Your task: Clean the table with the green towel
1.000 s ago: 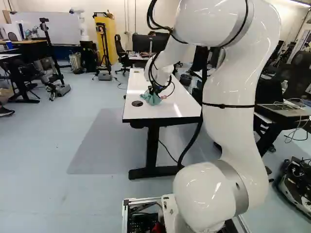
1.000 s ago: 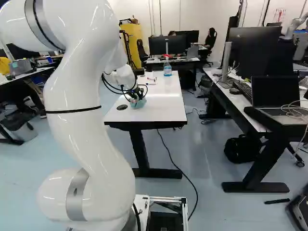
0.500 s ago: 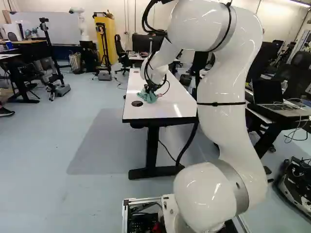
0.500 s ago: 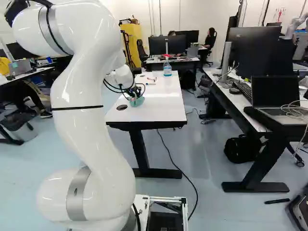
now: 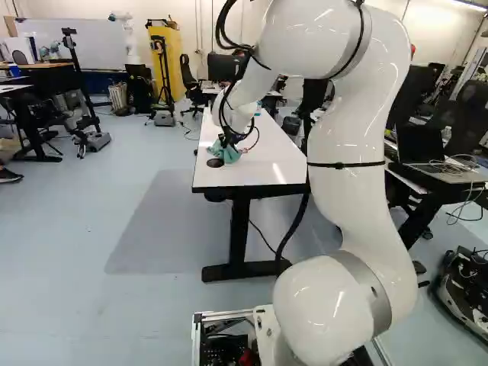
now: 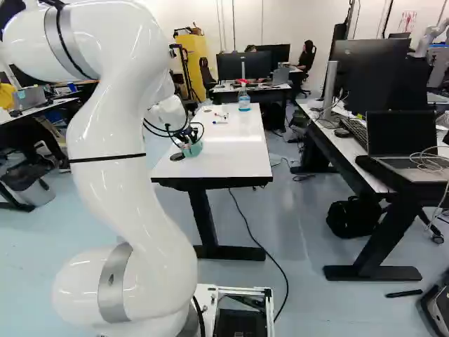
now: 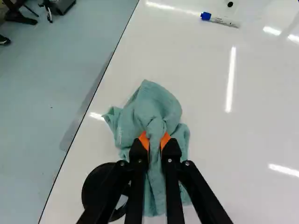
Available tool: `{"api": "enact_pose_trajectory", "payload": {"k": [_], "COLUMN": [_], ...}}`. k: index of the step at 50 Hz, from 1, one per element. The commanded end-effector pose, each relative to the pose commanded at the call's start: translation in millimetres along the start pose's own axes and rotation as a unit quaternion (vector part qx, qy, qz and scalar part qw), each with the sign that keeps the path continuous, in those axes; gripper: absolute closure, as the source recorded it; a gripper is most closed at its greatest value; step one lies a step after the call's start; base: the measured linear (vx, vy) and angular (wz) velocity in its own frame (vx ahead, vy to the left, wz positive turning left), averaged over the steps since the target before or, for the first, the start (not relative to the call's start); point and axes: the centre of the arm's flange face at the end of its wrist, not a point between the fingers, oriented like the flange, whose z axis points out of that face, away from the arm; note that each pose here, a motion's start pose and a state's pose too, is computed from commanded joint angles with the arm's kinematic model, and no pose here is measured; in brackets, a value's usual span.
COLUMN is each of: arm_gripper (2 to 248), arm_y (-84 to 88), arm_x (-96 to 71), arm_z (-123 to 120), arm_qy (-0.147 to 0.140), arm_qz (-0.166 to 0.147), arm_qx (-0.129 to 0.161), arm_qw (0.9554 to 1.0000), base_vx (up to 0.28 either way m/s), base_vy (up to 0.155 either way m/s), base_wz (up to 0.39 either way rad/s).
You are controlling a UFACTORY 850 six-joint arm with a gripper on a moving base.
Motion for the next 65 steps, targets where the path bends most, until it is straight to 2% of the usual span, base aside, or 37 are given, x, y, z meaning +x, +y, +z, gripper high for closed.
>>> {"api": "enact_pose_trajectory", "payload": {"k": [15, 41, 53, 65], "arm_gripper": [204, 204, 204, 204], "arm_y": [4.6, 45.3, 62.7, 66.3], "arm_x": [-18.7, -32.2, -26.5, -14.8], "arm_z": [-18, -28, -22, -11], "arm_qy": [-0.009, -0.014, -0.011, -0.006], "arm_qz": [0.004, 0.031, 0.042, 0.043], "arm_qx": [-0.003, -0.025, -0.034, -0.035], "arm_qw": [1.0, 0.9991, 0.9985, 0.9985], "base_vx": [0.0, 0.0, 0.0, 0.0], "base_vy": [0.0, 0.0, 0.0, 0.0], "base_wz": [0.0, 0.0, 0.0, 0.0]}}
